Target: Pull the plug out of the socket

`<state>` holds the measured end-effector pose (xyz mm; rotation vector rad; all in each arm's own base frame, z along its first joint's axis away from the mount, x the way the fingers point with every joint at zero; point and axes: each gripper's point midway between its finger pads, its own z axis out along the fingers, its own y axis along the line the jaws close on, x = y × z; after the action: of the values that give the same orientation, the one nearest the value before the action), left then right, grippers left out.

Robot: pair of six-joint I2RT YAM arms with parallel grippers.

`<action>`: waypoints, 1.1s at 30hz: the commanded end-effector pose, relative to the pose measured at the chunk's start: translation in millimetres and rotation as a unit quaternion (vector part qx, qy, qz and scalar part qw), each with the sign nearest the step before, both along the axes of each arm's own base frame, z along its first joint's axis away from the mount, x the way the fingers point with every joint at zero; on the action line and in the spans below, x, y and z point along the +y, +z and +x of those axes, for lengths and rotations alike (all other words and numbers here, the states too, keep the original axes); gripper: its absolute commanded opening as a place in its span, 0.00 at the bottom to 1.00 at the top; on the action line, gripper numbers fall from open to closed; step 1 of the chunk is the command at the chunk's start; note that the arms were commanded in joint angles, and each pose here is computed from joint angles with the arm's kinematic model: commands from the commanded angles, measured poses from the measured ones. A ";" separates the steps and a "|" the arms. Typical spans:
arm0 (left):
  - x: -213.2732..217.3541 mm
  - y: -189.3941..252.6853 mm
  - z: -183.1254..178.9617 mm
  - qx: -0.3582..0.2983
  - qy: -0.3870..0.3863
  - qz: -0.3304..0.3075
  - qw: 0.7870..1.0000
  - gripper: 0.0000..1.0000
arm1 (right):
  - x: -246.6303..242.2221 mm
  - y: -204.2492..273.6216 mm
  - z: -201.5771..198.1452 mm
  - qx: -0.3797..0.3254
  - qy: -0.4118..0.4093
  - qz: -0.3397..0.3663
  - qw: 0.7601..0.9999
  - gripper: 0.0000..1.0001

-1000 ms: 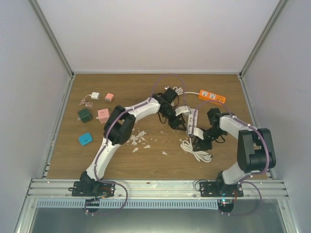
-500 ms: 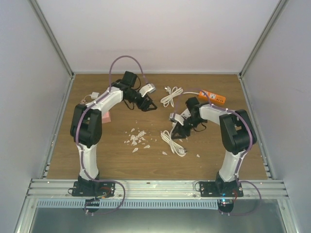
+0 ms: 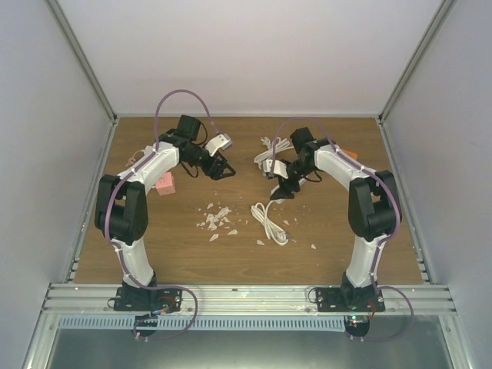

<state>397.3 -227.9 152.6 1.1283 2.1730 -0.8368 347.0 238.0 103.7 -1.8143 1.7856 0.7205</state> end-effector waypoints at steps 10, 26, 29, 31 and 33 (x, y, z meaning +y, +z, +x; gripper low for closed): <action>4.3 18.2 -23.0 -0.027 -0.023 -0.014 0.999 0.79 | -19.2 -48.1 -3.3 -0.074 0.182 -0.107 0.975 0.82; -74.4 31.8 -168.7 -0.184 -0.283 -0.038 0.941 0.71 | -33.8 -96.3 27.0 -0.009 0.080 -0.142 0.987 0.53; -111.2 18.3 -177.7 -0.199 -0.308 -0.032 0.930 0.69 | -43.4 -100.1 30.1 0.005 0.055 -0.142 0.988 0.45; -138.5 10.8 -182.1 -0.202 -0.322 -0.029 0.924 0.67 | -49.1 -102.0 33.5 0.016 0.037 -0.139 0.989 0.43; -163.7 -2.7 -185.8 -0.195 -0.339 -0.022 0.920 0.66 | -53.9 -103.9 33.3 0.031 0.025 -0.137 0.990 0.41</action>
<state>197.1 -342.3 155.9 1.8809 1.5101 -0.9054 376.1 204.4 21.8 -2.1198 1.7960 0.5389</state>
